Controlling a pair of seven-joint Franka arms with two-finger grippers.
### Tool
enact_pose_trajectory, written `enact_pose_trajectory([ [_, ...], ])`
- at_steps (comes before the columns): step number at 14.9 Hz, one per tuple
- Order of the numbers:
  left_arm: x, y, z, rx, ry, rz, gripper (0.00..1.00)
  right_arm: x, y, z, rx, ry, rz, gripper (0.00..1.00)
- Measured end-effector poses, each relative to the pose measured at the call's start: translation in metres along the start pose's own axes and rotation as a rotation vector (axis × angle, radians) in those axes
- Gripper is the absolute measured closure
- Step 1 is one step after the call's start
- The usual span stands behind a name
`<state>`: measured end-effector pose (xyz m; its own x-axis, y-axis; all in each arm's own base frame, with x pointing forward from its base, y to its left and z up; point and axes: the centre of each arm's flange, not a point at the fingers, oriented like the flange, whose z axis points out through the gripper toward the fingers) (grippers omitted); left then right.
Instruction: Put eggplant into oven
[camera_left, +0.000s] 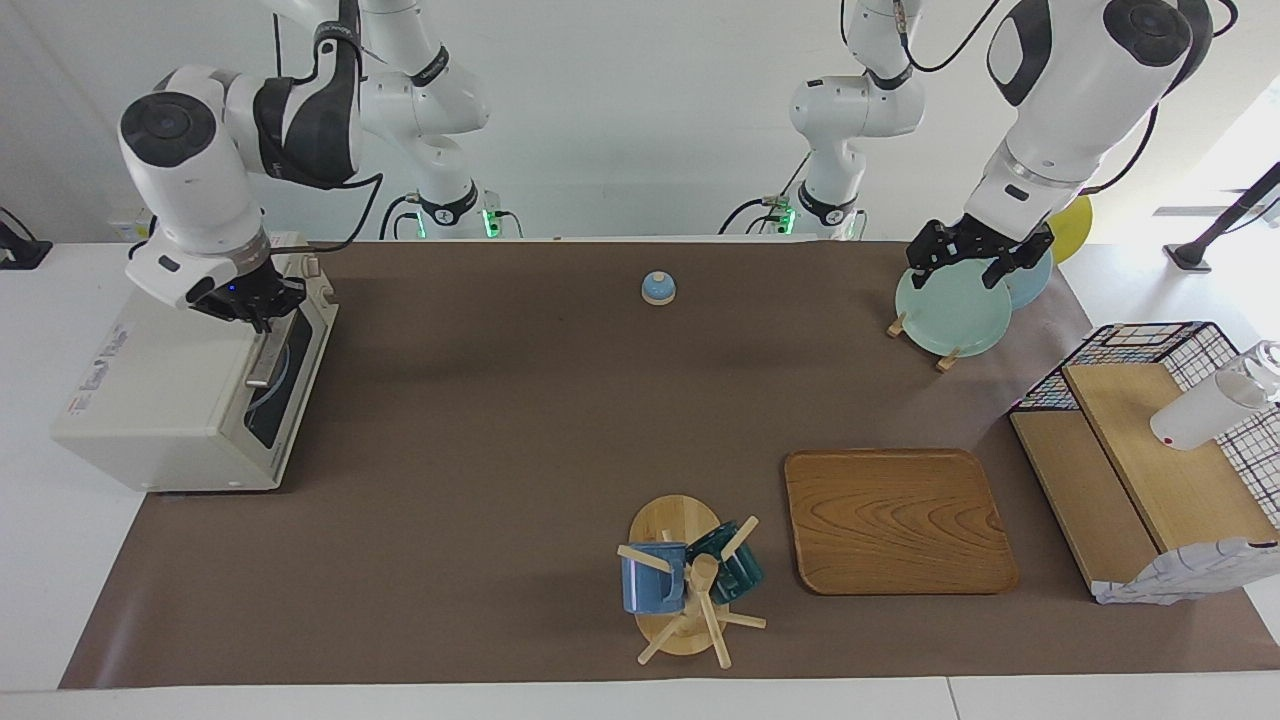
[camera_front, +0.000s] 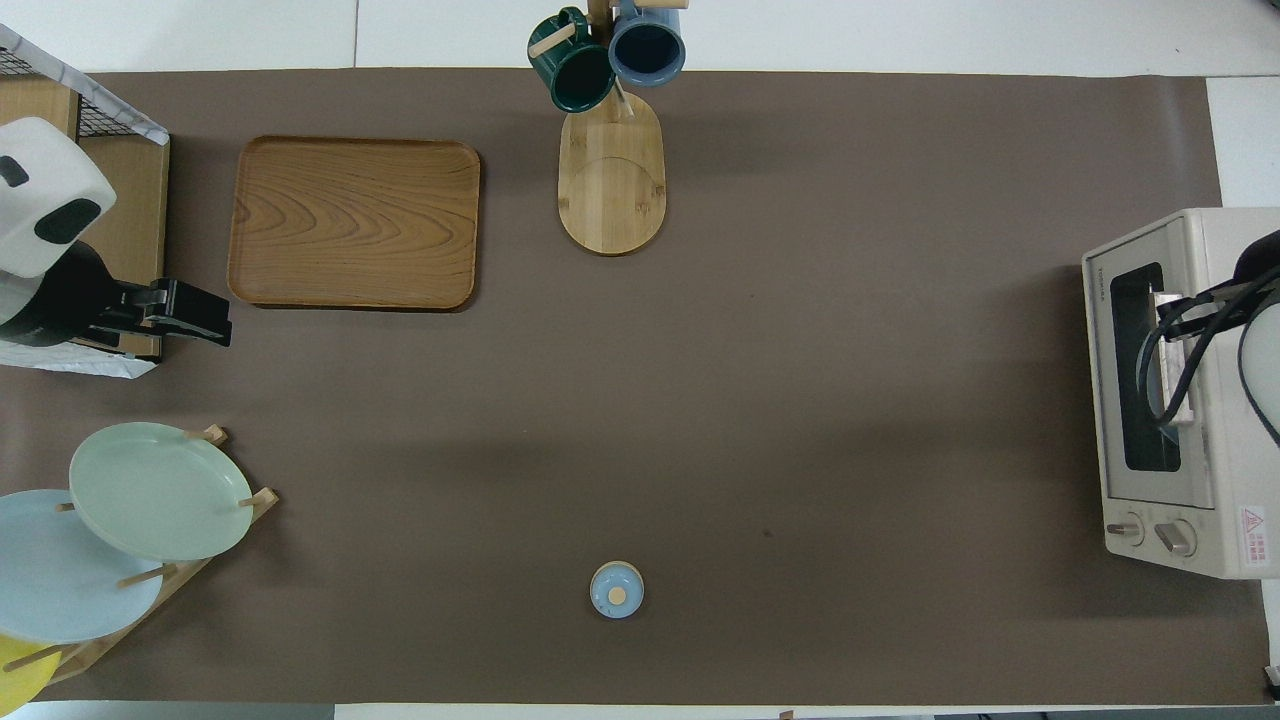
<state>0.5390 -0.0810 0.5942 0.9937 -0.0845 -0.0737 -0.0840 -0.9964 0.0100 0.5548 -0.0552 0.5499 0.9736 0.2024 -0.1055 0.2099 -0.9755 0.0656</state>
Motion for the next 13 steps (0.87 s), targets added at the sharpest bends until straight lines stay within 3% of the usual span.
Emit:
enact_pose_trajectory([
  [2, 0.0000, 0.0000, 0.0000, 0.000, 0.000, 0.000, 0.00, -0.0003, -0.0030, -0.0015, 0.034, 0.001, 0.019, 0.70],
  [9, 0.0000, 0.0000, 0.0000, 0.000, 0.000, 0.000, 0.00, -0.0031, -0.0070, -0.0008, 0.046, -0.026, 0.117, 0.01],
  [13, 0.0000, 0.0000, 0.0000, 0.000, 0.000, 0.000, 0.00, -0.0070, -0.0009, -0.0047, 0.047, -0.025, 0.148, 0.00],
])
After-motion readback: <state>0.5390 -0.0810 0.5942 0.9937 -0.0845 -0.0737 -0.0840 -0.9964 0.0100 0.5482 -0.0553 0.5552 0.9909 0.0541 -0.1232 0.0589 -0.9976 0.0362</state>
